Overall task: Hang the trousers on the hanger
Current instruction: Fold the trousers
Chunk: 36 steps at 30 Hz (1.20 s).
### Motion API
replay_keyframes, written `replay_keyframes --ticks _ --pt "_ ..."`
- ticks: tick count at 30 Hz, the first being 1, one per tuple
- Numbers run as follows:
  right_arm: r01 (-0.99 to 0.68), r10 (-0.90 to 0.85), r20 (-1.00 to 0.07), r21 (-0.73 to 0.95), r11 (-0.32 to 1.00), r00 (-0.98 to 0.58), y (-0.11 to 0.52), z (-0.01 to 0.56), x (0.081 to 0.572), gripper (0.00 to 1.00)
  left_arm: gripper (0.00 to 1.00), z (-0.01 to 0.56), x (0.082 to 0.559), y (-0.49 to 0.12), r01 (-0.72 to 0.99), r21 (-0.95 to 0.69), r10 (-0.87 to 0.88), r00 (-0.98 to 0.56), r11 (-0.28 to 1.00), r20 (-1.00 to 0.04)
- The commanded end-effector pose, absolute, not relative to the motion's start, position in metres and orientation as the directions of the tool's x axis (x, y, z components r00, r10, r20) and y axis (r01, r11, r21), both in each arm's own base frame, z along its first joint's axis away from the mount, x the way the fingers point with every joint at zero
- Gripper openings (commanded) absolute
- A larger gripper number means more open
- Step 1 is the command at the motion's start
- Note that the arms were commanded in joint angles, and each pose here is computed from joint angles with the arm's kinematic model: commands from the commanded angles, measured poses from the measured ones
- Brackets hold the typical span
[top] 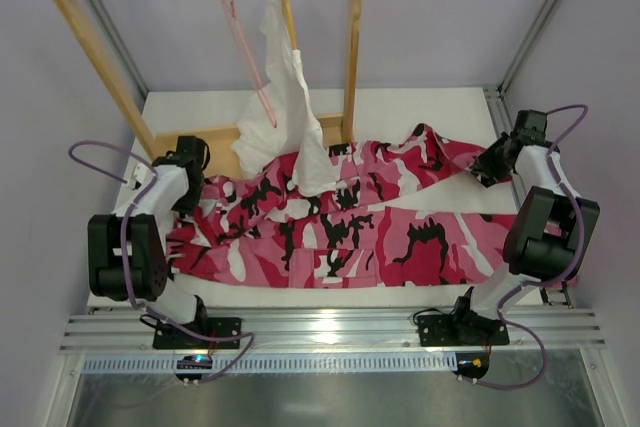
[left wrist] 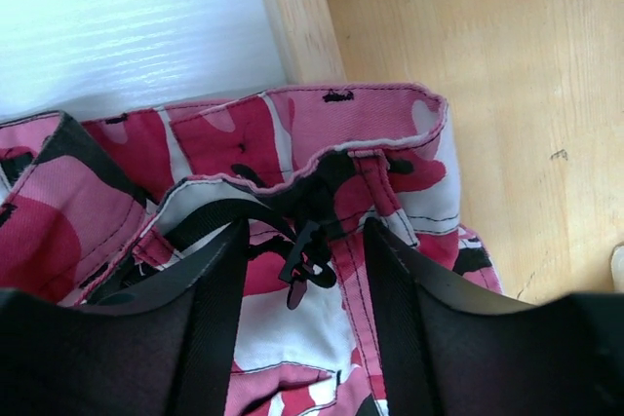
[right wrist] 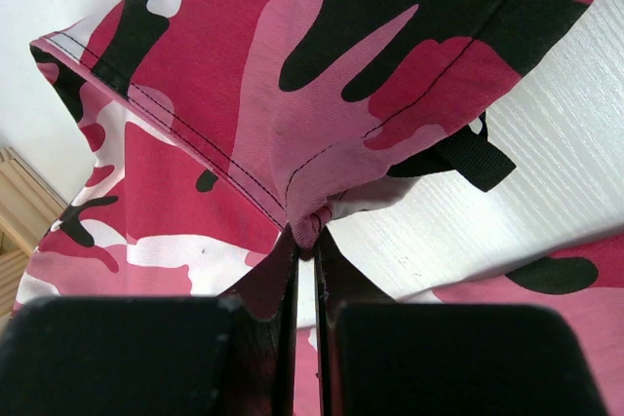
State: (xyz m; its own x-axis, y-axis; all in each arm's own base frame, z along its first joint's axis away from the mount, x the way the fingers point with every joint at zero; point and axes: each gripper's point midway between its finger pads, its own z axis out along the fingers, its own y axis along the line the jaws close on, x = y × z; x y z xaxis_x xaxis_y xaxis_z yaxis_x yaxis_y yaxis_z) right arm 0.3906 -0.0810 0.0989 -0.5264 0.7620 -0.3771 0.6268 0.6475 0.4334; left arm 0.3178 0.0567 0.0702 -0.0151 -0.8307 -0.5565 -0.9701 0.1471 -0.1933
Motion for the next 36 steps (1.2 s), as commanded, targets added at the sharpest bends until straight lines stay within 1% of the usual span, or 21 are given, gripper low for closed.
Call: replay_keyframes --ticks 1,4,5,7,8,10,11,13,17,20,21,22,28,30,31,34,35,36 --pt "0.595 0.750 -0.412 0.458 0.661 -0.517 -0.082 0.109 0.397 0.04 0.50 0.070 0.325 0.060 -0.967 -0.205 -0.826 -0.010 0.152 -0.564" --pt "0.594 0.750 -0.410 0.457 0.662 -0.519 -0.082 0.108 0.397 0.04 0.43 0.068 0.325 0.060 -0.968 -0.197 -0.823 -0.019 0.158 -0.568" --pt "0.595 0.751 -0.411 0.458 0.660 -0.517 -0.083 0.109 0.397 0.04 0.37 0.068 0.325 0.061 -0.968 -0.196 -0.822 -0.020 0.159 -0.569" --pt "0.596 0.752 -0.410 0.459 0.659 -0.516 -0.083 0.109 0.397 0.04 0.30 0.068 0.324 0.061 -0.967 -0.194 -0.821 -0.024 0.163 -0.570" --pt "0.597 0.752 -0.408 0.457 0.660 -0.518 -0.083 0.108 0.397 0.04 0.23 0.068 0.325 0.061 -0.967 -0.195 -0.821 -0.025 0.165 -0.571" --pt "0.595 0.751 -0.409 0.459 0.660 -0.518 -0.082 0.108 0.397 0.04 0.15 0.068 0.324 0.061 -0.967 -0.193 -0.819 -0.028 0.168 -0.573" --pt "0.596 0.752 -0.412 0.458 0.659 -0.515 -0.083 0.110 0.397 0.04 0.09 0.070 0.325 0.061 -0.966 -0.198 -0.819 -0.026 0.169 -0.573" --pt "0.595 0.751 -0.411 0.458 0.660 -0.517 -0.083 0.110 0.397 0.04 0.02 0.072 0.326 0.061 -0.963 -0.203 -0.818 -0.028 0.175 -0.575" --pt "0.596 0.752 -0.409 0.459 0.659 -0.517 -0.083 0.111 0.396 0.04 0.01 0.083 0.326 0.062 -0.962 -0.208 -0.814 -0.024 0.177 -0.581" --pt "0.593 0.751 -0.411 0.461 0.661 -0.517 -0.083 0.117 0.398 0.04 0.00 0.105 0.327 0.067 -0.961 -0.204 -0.796 -0.026 0.187 -0.605" --pt "0.591 0.752 -0.411 0.464 0.660 -0.516 -0.082 0.120 0.399 0.04 0.01 0.118 0.333 0.068 -0.955 -0.226 -0.792 -0.013 0.190 -0.611" --pt "0.591 0.753 -0.412 0.467 0.658 -0.513 -0.083 0.124 0.399 0.04 0.00 0.125 0.331 0.069 -0.956 -0.211 -0.784 -0.030 0.204 -0.620" --pt "0.555 0.739 -0.475 0.489 0.673 -0.478 -0.087 0.169 0.408 0.04 0.01 0.178 0.335 0.074 -0.922 -0.313 -0.758 0.033 0.229 -0.652" --pt "0.531 0.728 -0.513 0.500 0.684 -0.455 -0.090 0.191 0.413 0.04 0.01 0.192 0.338 0.076 -0.904 -0.353 -0.750 0.056 0.242 -0.659" --pt "0.521 0.725 -0.529 0.508 0.686 -0.440 -0.092 0.206 0.418 0.04 0.01 0.205 0.335 0.086 -0.895 -0.388 -0.746 0.100 0.222 -0.658" --pt "0.527 0.732 -0.527 0.510 0.679 -0.433 -0.096 0.223 0.423 0.04 0.00 0.230 0.336 0.092 -0.861 -0.454 -0.737 0.152 0.228 -0.658" --pt "0.511 0.727 -0.552 0.522 0.683 -0.409 -0.098 0.242 0.430 0.04 0.01 0.240 0.338 0.095 -0.846 -0.477 -0.732 0.166 0.239 -0.661" --pt "0.504 0.725 -0.560 0.526 0.685 -0.401 -0.099 0.250 0.432 0.04 0.01 0.246 0.340 0.096 -0.833 -0.496 -0.735 0.175 0.244 -0.655"
